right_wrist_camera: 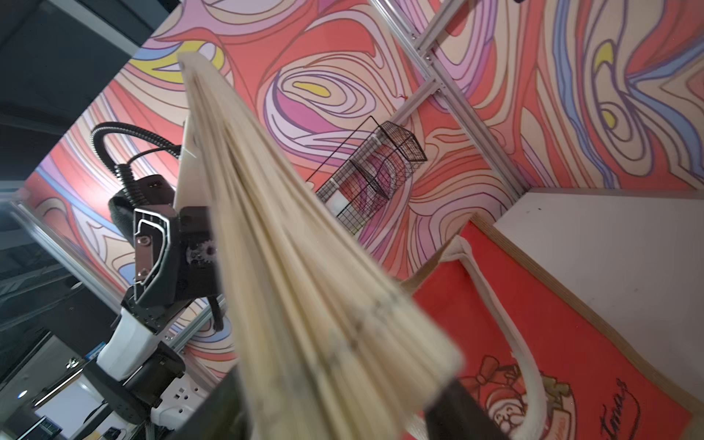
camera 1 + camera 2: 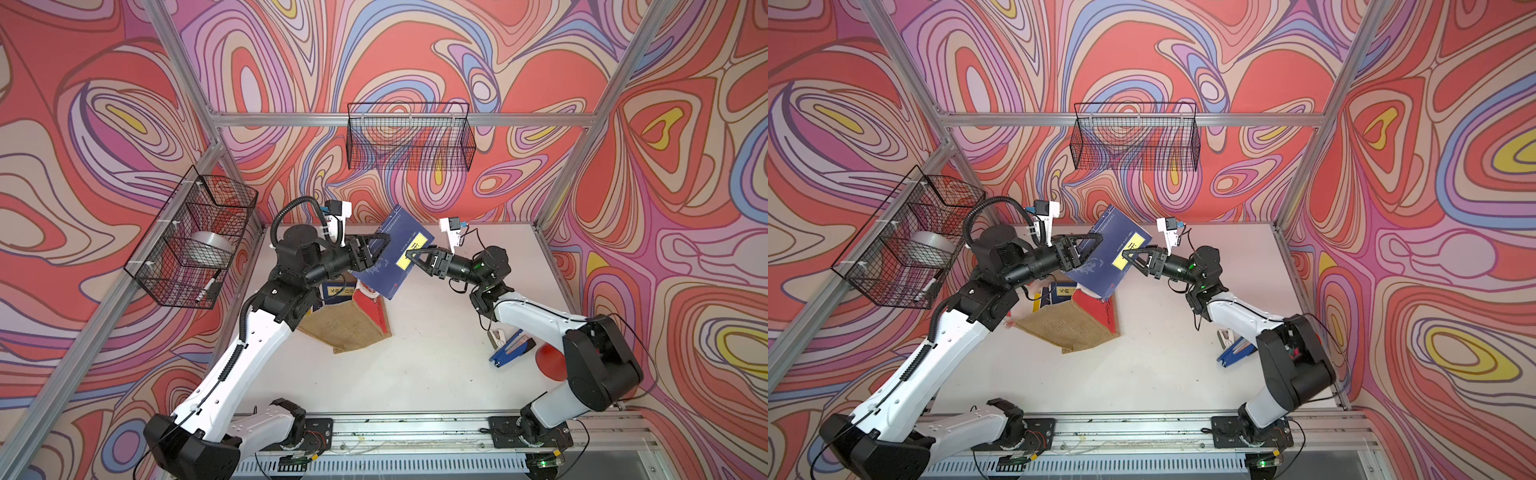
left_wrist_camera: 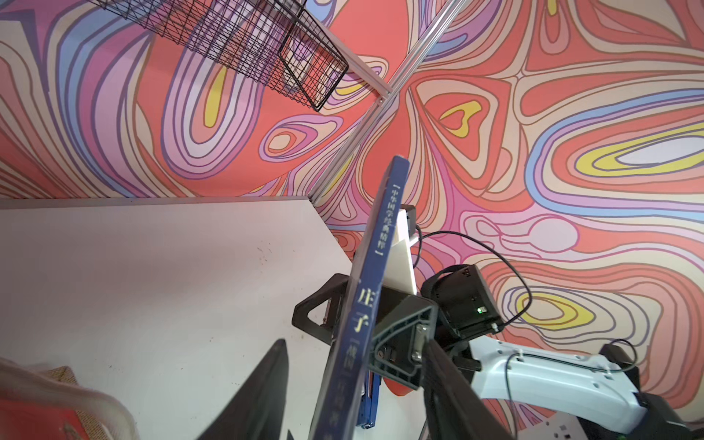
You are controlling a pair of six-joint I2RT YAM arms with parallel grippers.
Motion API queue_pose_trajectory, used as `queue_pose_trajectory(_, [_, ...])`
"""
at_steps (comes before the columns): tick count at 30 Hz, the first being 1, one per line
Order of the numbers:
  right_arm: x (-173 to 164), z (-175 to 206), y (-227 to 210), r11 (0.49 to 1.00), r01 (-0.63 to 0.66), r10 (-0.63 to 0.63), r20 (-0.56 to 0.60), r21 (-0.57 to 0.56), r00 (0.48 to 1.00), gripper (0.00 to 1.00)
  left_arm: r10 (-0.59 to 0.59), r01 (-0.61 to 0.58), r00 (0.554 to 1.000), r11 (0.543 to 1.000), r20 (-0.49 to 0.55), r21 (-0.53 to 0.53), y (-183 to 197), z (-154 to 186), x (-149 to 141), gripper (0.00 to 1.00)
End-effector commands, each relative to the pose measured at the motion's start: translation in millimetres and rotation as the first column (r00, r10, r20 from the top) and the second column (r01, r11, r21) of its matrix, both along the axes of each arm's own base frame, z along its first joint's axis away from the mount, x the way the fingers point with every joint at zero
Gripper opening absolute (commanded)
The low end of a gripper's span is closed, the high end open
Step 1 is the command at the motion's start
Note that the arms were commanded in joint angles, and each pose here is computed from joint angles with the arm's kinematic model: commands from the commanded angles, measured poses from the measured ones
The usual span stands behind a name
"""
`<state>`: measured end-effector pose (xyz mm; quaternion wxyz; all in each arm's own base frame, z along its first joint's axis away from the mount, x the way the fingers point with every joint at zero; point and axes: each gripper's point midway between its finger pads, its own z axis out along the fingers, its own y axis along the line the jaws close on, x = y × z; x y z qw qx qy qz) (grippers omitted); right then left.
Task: Put the books into the canvas bag
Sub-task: Pick up the book from the center of the board.
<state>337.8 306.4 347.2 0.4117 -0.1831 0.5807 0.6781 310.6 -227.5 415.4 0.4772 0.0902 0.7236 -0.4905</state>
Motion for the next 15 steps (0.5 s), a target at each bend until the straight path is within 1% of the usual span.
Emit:
queue_pose_trajectory(1, [-20, 41, -6, 0.977, -0.113, 0.095, 0.104, 0.182, 0.99, 0.42, -0.034, 0.037, 0.998, 0.998, 0.052, -0.05, -3, 17, -6, 0.0])
queue_pose_trajectory(2, [-19, 42, -5, 0.973, -0.129, 0.11, 0.103, 0.193, 0.988, 0.36, -0.032, 0.034, 0.998, 0.998, 0.05, -0.048, -3, 16, -4, 0.0])
queue_pose_trajectory(4, [-24, 43, -1, 0.971, -0.148, 0.127, 0.12, 0.186, 0.985, 0.2, -0.029, 0.031, 0.998, 0.999, 0.048, -0.044, -3, 14, -4, 0.0])
queue_pose_trajectory(7, [-30, 47, -1, 0.97, -0.16, 0.137, 0.135, 0.181, 0.981, 0.0, -0.02, 0.022, 0.999, 0.999, 0.046, -0.033, -1, 12, -4, 0.0])
queue_pose_trajectory(12, [-36, 53, -4, 0.969, -0.168, 0.142, 0.144, 0.181, 0.979, 0.0, -0.011, 0.012, 0.999, 1.0, 0.045, -0.021, 1, 9, -2, 0.0])
queue_pose_trajectory(15, [-39, 55, -3, 0.971, -0.176, 0.154, 0.142, 0.161, 0.978, 0.0, -0.028, 0.028, 0.998, 1.0, 0.055, -0.008, 0, 10, -4, 0.0])
